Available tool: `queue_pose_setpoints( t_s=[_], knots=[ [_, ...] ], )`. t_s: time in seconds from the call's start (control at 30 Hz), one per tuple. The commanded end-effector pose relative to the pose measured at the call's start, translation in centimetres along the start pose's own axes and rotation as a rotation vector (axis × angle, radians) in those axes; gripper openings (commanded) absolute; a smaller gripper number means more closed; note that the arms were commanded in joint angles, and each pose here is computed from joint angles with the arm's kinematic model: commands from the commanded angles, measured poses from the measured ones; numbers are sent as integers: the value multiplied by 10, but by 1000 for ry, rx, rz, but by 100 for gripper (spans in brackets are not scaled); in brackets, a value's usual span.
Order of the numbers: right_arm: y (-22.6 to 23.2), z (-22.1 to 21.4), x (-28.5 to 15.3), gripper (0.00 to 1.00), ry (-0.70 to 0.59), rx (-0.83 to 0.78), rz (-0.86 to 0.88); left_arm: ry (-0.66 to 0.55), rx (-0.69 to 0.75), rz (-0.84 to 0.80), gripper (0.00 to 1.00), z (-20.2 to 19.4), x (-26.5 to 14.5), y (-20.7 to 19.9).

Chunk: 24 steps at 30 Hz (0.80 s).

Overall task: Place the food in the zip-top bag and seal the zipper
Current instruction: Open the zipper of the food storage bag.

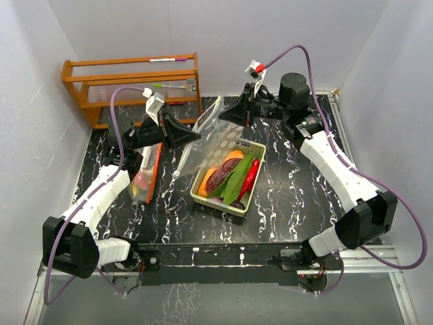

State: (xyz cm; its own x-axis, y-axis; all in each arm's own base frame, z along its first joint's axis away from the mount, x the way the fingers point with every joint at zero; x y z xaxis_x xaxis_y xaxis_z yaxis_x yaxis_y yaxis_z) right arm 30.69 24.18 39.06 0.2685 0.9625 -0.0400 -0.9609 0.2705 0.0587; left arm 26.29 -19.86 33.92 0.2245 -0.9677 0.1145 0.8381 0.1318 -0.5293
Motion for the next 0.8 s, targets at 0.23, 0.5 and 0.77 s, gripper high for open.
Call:
queue_pose_setpoints(
  t_s=[0.23,0.5,0.77],
  knots=[
    [-42,27,-11,72,27,93,-420,-34,119,348,0,18,-13,26],
    [-31,27,40,75,75,212,-472,-81,165,559,0,40,-20,46],
    [-28,11,97,74,128,305,-526,-30,185,604,0,35,-8,49]
  ],
)
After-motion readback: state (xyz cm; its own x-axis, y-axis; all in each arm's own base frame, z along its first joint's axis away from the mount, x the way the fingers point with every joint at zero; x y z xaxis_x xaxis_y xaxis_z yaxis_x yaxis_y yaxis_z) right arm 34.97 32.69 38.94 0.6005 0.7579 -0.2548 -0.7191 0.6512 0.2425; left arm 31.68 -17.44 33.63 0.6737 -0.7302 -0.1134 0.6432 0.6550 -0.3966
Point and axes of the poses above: each gripper's point midway between its finger pads, its own x axis out along the fingers, its own y axis along the line the jaws close on, z = x × y, the point moved 5 cm from there along -x, back along the fingers, and after that the axes turned 11 degrees about -x, right-handed, at the moved point
